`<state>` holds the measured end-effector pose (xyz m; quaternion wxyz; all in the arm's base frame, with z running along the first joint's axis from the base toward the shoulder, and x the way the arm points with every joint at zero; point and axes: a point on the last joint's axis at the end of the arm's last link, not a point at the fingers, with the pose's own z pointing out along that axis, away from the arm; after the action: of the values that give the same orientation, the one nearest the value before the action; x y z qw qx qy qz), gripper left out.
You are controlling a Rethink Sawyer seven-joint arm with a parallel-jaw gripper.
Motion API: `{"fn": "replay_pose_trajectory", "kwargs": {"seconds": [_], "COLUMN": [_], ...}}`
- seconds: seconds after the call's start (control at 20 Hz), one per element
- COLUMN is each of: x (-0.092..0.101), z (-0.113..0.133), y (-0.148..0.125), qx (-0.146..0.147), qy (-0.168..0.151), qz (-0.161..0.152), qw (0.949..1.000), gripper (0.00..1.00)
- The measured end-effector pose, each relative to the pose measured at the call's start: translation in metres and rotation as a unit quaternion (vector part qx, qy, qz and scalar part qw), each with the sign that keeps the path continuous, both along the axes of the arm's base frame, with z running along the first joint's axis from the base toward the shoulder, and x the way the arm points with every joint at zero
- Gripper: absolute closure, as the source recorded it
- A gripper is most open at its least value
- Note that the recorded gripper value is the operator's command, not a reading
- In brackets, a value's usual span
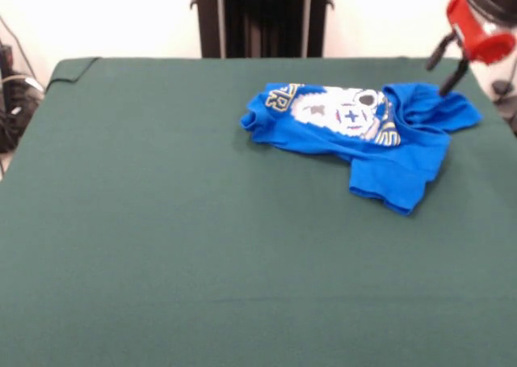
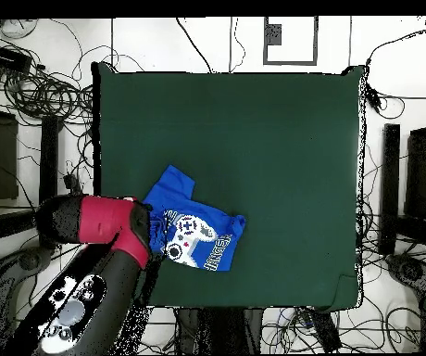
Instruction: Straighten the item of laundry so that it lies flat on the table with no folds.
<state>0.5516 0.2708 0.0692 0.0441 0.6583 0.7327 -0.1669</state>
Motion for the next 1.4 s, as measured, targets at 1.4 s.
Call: {"fn": "replay_pose_trajectory", "kwargs": {"seconds": [1.4], "x": [-0.045], "z": [-0.05], "y": [-0.083], "qx": [-0.058], "qy": [0.017], "qz": [0.086], "qw": [0.9944], "gripper": [0.0]}}
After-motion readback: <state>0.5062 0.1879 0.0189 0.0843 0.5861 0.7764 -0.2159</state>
